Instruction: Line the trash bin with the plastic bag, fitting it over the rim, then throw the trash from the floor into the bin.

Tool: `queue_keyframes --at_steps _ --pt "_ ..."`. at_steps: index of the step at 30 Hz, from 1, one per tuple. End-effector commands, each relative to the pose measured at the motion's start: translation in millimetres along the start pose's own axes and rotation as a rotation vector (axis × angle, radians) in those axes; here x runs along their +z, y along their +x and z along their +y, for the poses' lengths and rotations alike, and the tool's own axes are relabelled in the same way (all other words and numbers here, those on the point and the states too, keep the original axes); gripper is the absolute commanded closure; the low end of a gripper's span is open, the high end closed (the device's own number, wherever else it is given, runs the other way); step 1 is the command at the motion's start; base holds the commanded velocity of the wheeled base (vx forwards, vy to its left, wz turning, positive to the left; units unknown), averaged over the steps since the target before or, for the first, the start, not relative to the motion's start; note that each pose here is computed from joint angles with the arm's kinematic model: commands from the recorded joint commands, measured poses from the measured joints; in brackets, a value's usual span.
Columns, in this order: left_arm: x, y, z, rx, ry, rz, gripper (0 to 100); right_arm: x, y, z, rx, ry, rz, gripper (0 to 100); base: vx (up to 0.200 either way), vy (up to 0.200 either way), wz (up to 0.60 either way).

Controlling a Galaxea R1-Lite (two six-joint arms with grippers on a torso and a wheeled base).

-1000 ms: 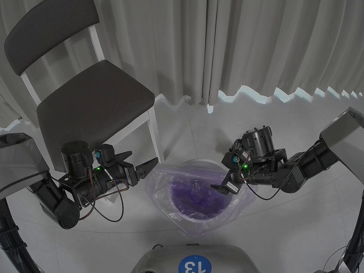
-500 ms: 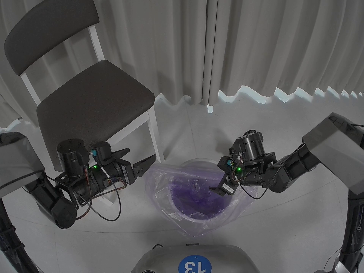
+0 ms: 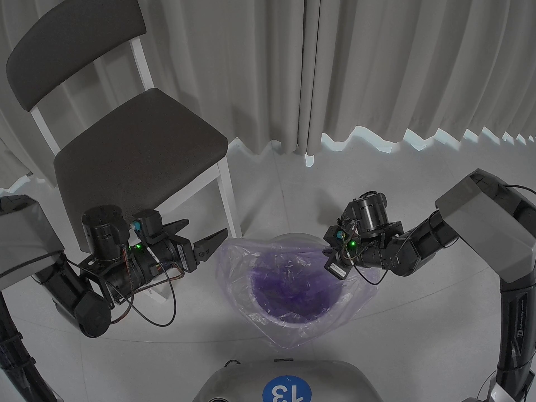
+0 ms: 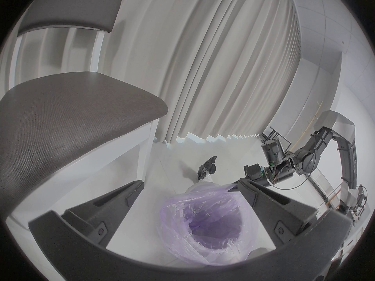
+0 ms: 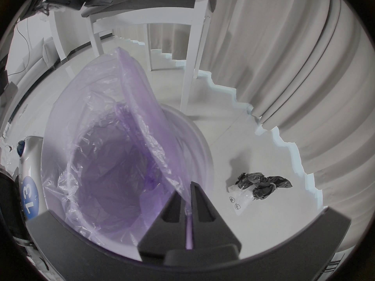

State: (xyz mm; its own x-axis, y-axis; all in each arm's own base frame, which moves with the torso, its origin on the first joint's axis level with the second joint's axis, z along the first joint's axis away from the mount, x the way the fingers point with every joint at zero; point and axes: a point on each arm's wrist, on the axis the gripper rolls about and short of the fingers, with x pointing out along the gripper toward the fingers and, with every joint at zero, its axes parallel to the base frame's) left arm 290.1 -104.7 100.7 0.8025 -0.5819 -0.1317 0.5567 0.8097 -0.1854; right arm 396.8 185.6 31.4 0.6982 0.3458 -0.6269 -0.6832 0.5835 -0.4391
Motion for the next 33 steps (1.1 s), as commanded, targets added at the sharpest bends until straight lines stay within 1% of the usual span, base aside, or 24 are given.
queue_keyframes --at_steps 1,3,6,11,15,16,17,20,23,24,27,28,33 --pt "-1 -1 -2 -0.009 0.005 -0.013 0 8 -1 -21 -0.059 0.015 -0.028 100 0.0 0.0 0.0" --pt "-1 -1 -2 -0.01 0.006 -0.018 0 11 -2 -24 -0.067 0.018 -0.033 100 0.0 0.0 0.0" --pt "-2 -2 -2 -0.01 0.007 -0.015 0 17 -5 -34 -0.102 0.025 -0.061 100 0.0 0.0 0.0" --pt "-3 -2 -1 -0.011 0.004 -0.012 0 24 -6 -49 -0.187 0.035 -0.068 100 0.0 0.0 0.0" --pt "-3 -1 -2 -0.012 0.006 -0.01 0 32 -6 -58 -0.236 0.043 -0.09 100 0.0 0.0 0.0" --pt "-3 -1 -2 -0.012 0.006 -0.01 0 32 -6 -58 -0.236 0.043 -0.09 100 0.0 0.0 0.0" --pt "-4 -1 -1 -0.012 0.005 -0.007 0 33 -2 -61 -0.259 0.049 -0.094 100 0.0 0.0 0.0" --pt "-5 -1 -2 -0.013 0.004 -0.004 0 34 8 -63 -0.288 0.069 -0.11 100 0.0 0.0 0.0" --pt "-5 0 -2 -0.013 0.004 -0.004 0 34 10 -62 -0.293 0.077 -0.116 100 0.0 0.0 0.0" --pt "-6 0 -1 -0.012 0.003 -0.001 0 36 18 -62 -0.315 0.096 -0.141 100 0.0 0.0 0.0" --pt "-6 0 -1 -0.012 0.003 0.0 0 37 22 -63 -0.339 0.104 -0.154 100 0.0 0.0 0.0" --pt "-6 0 -1 -0.012 0.003 0.0 0 37 22 -63 -0.34 0.104 -0.156 0 0.0 0.0 0.0" --pt "-7 1 -1 -0.01 0.002 0.003 0 36 21 -61 -0.334 0.103 -0.149 0 0.0 0.0 0.0"
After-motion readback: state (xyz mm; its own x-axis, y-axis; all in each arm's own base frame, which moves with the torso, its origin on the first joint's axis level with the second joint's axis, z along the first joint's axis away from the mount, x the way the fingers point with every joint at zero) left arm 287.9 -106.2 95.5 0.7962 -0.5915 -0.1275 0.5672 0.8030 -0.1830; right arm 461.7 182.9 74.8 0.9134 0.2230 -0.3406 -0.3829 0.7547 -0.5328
